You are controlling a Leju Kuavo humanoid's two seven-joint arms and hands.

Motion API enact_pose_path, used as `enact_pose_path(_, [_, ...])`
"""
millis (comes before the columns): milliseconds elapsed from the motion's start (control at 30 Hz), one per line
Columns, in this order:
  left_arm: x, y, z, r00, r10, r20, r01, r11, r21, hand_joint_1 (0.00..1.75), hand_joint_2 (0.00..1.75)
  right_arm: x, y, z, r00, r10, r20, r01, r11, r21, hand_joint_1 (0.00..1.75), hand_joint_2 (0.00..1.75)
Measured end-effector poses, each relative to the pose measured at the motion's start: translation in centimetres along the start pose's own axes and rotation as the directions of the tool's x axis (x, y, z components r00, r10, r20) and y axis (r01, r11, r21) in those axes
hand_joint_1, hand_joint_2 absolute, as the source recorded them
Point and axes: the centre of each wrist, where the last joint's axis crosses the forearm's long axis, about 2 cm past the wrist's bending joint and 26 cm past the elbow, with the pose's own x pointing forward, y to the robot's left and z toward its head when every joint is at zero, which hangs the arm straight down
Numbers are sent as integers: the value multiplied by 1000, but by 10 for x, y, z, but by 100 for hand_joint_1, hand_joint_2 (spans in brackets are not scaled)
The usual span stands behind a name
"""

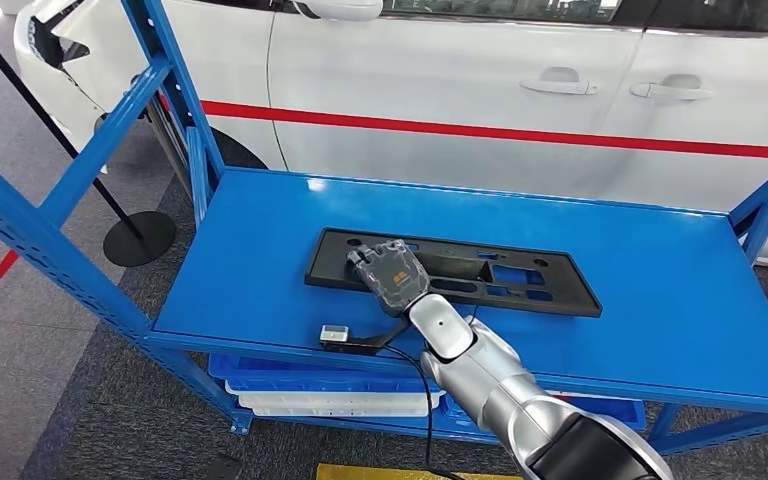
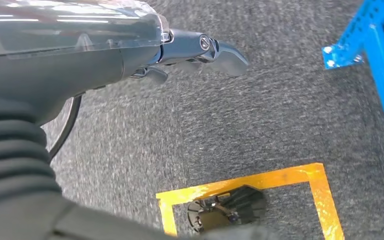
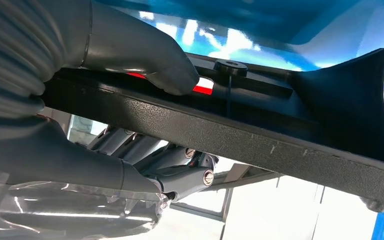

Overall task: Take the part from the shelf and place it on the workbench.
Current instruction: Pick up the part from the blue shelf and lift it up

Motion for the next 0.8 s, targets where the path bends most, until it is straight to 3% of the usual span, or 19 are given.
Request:
enact_pose_path(200, [2,1,-1,997,-72,5,72,997,15,0,175,0,0,1,1000,-12,-3,12,1000,-13,175,175])
enact_pose_path(600, [2,1,-1,1000,-25,18,24,1000,16,0,175,-2,-7,0,998,-52,26,52,998,-28,175,175])
enact_pose_path(800, [-1,1,0,1000,6,21,-7,1000,28,0,175,-27,-42,-13,997,-8,76,7,1000,10,175,175])
